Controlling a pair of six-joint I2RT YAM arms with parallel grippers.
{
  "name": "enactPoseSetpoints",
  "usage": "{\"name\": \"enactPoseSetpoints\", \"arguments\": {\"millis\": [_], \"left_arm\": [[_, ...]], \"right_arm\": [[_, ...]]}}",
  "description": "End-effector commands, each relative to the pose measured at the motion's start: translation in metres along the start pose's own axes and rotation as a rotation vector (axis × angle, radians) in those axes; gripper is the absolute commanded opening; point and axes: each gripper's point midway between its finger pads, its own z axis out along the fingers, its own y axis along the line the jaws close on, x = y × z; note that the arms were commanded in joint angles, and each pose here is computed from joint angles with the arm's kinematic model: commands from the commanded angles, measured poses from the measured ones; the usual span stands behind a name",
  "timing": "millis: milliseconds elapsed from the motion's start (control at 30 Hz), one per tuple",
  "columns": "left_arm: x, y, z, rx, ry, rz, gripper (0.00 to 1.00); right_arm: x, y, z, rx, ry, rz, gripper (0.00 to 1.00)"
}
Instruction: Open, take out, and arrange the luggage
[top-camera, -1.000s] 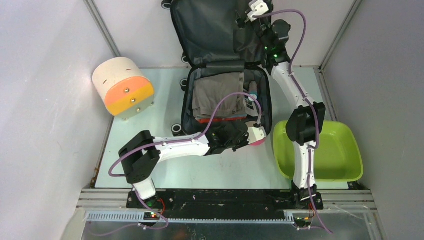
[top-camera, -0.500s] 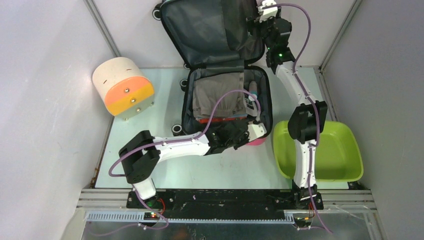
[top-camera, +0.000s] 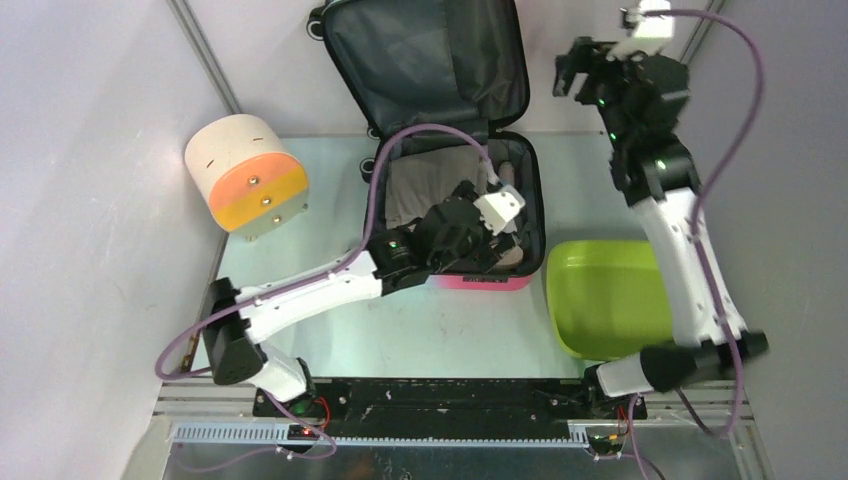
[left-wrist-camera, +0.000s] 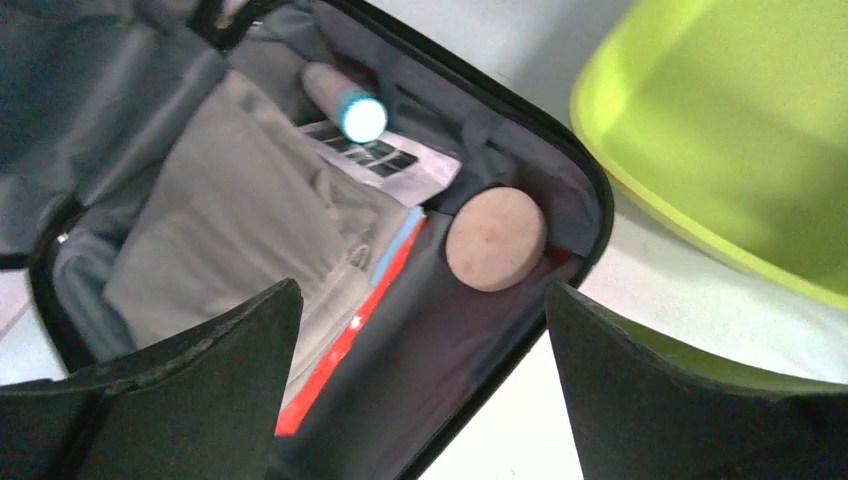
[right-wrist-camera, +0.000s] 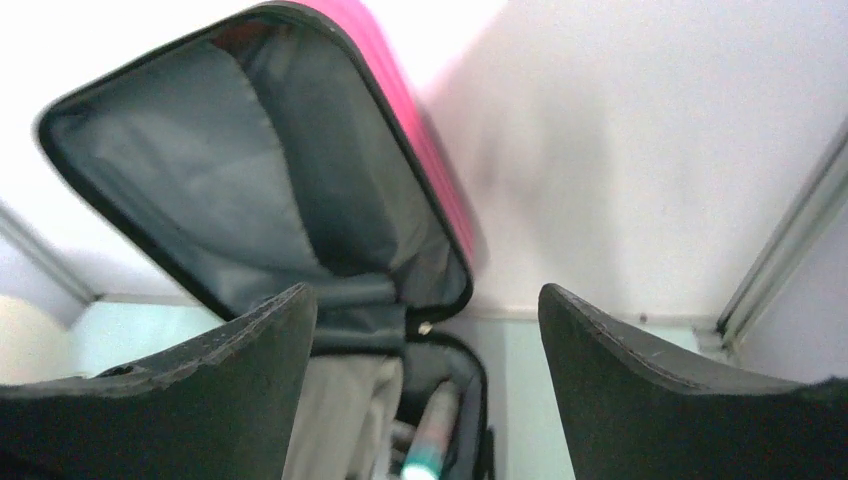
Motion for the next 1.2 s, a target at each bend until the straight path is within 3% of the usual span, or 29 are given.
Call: {"name": "enactPoseSetpoints", "arguments": {"millis": [0,100,267,367,500,700,833,967,1067,1167], "left_arm": [[-0.017,0.052,-0.050,-0.217,0.017,-0.143,0.99],[-0.012,0.084,-0.075,-0.324,0.044,-0.294,1.00],[0.022,0.111,-0.105,-0.305,0.122,-0.559,1.00],[0.038,0.135,-0.136,-0.364,0.049,-0.662,0.99],[0.065,0.158,-0.171,-0.448,-0.047,-0.749,1.00],[0.083,0.163,-0.198,-0.423,-0.011,-0.603,1.00],[0.105,0.165,-0.197,-0.440,0.073,-0.478,0.99],[0.141,0.166,-0.187,-0.480,0.136,-0.416,0.96],[0.157,0.165,-0.187,-0.522,0.100,-0.428,0.95],[0.166,0.155,-0.178,-0.498,0.028,-0.479,0.96]], "right_arm": [[0.035,-0.002,-0.063,0.035,0.159,0.168,0.82],[0.039,0.008,-0.108,-0.008,0.176,0.234,0.81],[0.109,0.019,-0.149,-0.012,0.378,0.295,0.80],[0.143,0.031,-0.167,-0.031,0.509,0.311,0.81],[0.191,0.021,-0.187,0.092,0.646,0.344,0.84],[0.254,-0.015,-0.209,0.287,0.802,0.284,0.82],[0.267,-0.055,-0.215,0.473,0.721,0.414,0.73],[0.260,-0.072,-0.209,0.558,0.588,0.588,0.72],[0.265,-0.084,-0.208,0.665,0.561,0.674,0.70],[0.266,-0.072,-0.192,0.577,0.578,0.684,0.71]]}}
